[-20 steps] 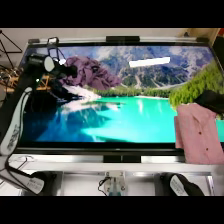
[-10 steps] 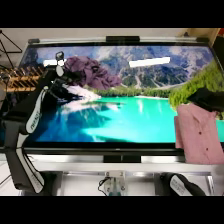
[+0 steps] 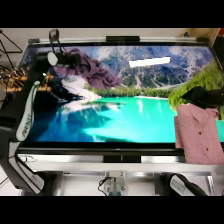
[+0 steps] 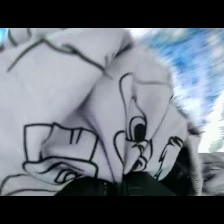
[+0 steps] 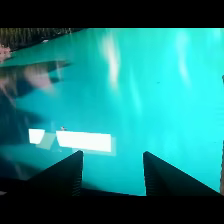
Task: Fold the shirts.
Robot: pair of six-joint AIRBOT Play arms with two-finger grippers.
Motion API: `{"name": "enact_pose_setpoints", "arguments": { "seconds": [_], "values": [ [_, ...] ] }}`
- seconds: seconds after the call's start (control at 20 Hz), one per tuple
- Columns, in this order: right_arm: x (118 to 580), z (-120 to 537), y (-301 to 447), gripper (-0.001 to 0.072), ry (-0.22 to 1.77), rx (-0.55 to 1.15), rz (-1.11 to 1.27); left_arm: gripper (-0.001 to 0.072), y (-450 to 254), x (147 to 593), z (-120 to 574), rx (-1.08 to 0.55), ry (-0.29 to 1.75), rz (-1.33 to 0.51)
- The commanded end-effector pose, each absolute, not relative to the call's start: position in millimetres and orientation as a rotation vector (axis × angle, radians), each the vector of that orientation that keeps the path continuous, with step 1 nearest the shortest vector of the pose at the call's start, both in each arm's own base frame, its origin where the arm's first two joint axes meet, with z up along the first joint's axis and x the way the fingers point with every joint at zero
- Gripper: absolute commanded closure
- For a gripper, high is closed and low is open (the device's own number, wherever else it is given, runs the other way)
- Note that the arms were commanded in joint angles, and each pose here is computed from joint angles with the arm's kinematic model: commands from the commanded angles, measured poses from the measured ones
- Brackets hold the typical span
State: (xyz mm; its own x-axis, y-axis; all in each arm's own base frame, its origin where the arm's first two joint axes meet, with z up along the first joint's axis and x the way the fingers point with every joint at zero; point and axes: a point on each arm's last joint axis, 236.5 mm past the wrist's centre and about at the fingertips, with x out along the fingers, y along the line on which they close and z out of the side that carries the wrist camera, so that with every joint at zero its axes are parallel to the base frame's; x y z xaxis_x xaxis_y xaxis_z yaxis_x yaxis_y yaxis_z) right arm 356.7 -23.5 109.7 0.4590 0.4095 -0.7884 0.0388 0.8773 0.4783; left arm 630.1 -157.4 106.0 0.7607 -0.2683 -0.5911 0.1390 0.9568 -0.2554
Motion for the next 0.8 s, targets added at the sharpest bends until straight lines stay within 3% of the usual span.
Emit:
{"name": "enact_pose_setpoints", "arguments": {
  "seconds": [0.0,0.15,0.3,0.5,0.75],
  "values": [
    [358,142,-25,0.0211,0.983,0.345,0.269,0.065,-203,570,259,-0.082,0.422,-0.378],
    [356,214,-38,0.0211,0.812,0.19,0.197,0.065,-238,478,384,-0.089,0.211,-0.51],
    [343,286,-23,0.0211,0.622,0.156,0.187,0.065,-247,396,437,-0.062,0.155,-0.6],
    [320,276,12,0.0211,0.701,0.225,0.287,0.065,-225,343,365,0.071,0.498,-0.562],
    [294,136,104,0.0209,1.072,0.167,0.478,0.065,-233,327,229,0.173,0.872,-0.536]
  ]
}}
